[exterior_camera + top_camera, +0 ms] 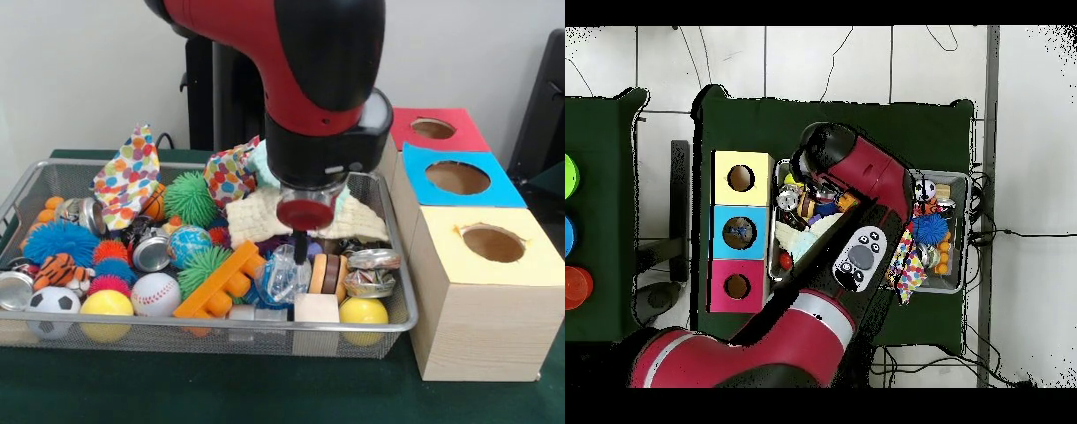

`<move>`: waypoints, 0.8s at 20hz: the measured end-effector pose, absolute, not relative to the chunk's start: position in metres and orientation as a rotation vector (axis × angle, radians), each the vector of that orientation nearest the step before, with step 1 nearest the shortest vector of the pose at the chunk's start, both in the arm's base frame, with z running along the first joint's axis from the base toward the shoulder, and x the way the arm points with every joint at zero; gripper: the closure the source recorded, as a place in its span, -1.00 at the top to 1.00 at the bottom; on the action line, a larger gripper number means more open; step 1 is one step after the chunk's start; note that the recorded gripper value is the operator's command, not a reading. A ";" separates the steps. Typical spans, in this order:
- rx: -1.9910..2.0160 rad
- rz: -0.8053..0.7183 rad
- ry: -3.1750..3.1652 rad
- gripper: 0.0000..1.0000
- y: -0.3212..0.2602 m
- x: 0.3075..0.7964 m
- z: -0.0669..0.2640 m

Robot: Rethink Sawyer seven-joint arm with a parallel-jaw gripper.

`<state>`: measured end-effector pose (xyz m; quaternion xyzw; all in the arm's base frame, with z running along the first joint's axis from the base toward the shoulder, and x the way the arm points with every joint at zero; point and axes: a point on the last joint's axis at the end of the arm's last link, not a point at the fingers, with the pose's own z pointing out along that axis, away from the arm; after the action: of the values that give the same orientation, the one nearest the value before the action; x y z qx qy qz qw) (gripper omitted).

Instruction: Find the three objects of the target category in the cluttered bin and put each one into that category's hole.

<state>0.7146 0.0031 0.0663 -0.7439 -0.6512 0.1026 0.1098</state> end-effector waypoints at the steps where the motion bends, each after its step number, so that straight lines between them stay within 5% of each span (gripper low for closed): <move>1: -2.192 0.301 -1.906 1.00 0.001 0.712 0.069; 7: -2.247 0.297 -1.936 1.00 -0.008 0.711 0.064; 16: -2.361 0.345 -2.100 1.00 -0.032 0.713 -0.002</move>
<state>0.7131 -0.0316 -0.0023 -0.7426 -0.6606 0.1085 -0.0185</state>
